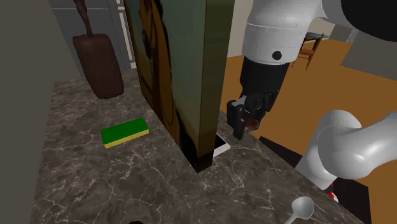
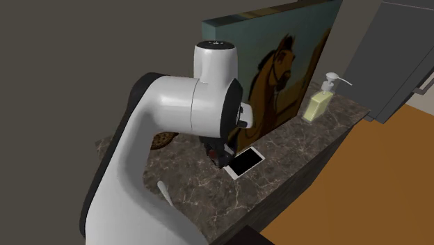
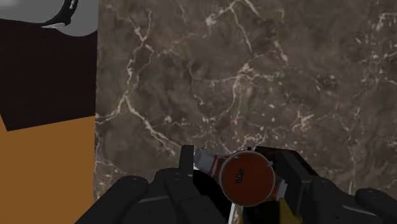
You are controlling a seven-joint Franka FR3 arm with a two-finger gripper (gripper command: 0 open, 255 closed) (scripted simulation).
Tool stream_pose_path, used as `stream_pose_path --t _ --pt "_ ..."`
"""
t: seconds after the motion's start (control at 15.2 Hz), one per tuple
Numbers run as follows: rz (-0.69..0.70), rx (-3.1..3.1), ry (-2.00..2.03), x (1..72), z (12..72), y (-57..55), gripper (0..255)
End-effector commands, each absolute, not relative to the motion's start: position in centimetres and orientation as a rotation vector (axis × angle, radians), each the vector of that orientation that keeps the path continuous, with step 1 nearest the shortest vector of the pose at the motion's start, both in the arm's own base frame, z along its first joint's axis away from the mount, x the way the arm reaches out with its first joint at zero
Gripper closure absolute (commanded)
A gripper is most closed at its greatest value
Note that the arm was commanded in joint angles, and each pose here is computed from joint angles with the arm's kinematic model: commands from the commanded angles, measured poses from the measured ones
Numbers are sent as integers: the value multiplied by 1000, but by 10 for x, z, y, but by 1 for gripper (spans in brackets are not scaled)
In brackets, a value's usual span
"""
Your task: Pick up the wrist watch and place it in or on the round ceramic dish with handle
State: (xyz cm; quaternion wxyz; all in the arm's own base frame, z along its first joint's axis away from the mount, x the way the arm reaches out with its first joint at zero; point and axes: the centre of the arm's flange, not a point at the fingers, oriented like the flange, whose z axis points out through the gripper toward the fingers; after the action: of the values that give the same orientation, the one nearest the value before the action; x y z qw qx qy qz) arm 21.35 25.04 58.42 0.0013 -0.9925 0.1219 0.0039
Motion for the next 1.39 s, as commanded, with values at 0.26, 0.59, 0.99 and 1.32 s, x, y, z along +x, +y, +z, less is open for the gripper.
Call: stream_pose_path --t 0.26,0.59,0.99,1.32 --pt "12 -3114 383 217 581 329 255" --pt "12 -3114 383 220 581 395 255" --pt "12 -3114 383 224 582 474 255" --pt "12 -3114 383 226 582 540 255"
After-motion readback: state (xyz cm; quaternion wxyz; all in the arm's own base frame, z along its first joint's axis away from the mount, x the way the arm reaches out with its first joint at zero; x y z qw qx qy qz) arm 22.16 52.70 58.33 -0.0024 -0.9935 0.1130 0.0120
